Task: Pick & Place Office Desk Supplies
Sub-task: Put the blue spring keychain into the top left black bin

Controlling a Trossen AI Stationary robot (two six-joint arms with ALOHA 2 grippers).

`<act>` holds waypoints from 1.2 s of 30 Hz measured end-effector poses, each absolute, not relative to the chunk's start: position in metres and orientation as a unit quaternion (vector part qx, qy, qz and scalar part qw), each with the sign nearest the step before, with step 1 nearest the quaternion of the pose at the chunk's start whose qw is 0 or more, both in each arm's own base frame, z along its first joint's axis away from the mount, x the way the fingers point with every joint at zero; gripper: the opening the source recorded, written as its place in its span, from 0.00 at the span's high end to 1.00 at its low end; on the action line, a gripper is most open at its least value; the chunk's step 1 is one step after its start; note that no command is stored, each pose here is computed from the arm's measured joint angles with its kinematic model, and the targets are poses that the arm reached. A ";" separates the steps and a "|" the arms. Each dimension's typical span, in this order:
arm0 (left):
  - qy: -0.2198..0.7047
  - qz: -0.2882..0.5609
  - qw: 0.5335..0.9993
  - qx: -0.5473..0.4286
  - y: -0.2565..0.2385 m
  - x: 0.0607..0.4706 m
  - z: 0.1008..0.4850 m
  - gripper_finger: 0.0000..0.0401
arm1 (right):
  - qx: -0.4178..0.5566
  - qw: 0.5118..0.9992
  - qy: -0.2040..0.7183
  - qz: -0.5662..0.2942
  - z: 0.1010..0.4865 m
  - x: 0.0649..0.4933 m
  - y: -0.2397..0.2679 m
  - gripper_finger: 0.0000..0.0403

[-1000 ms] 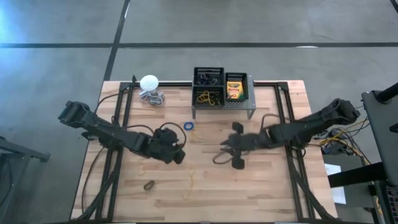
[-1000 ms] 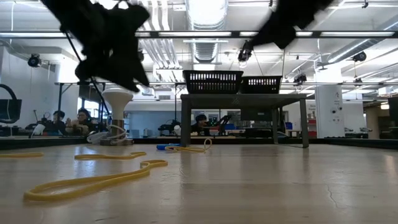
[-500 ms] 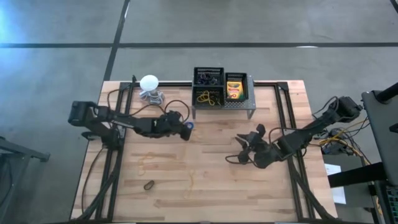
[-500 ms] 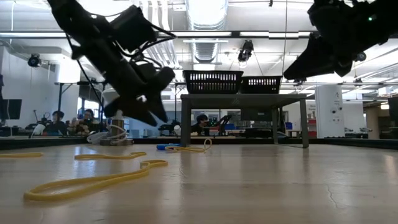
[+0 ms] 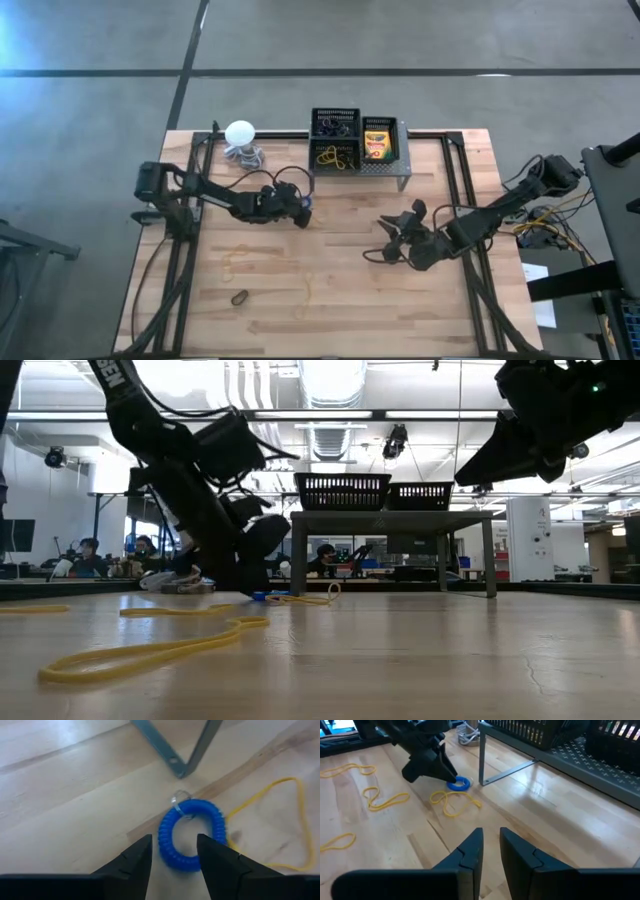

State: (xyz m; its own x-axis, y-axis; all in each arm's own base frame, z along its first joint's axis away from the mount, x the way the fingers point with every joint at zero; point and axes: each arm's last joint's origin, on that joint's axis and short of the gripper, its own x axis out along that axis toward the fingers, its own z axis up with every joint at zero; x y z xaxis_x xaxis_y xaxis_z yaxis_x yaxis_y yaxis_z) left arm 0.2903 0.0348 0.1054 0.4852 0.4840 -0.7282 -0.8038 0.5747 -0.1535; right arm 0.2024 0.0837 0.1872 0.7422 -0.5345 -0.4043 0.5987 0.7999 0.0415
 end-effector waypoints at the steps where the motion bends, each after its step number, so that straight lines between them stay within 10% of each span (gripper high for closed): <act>1: 0.327 0.393 0.824 -0.244 0.035 0.290 0.103 0.60 | 0.085 0.930 0.190 -0.305 0.187 0.202 0.084 0.85; 13: 0.359 0.362 0.828 -0.234 0.035 0.290 0.101 0.96 | 0.085 0.930 0.189 -0.305 0.187 0.203 0.084 0.85; 36: 0.314 0.126 0.920 -0.198 -0.023 0.292 0.232 0.98 | 0.083 0.929 0.180 -0.314 0.188 0.203 0.083 0.86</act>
State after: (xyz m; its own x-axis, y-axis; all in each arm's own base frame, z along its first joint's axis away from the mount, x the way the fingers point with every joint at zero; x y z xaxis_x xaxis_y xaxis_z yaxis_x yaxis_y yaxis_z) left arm 0.2917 -0.0233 0.2317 0.7710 0.1066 -0.6278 -0.3558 0.8897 -0.2860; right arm 0.2028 0.0832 0.1876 0.7383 -0.5526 -0.3867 0.6125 0.7893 0.0416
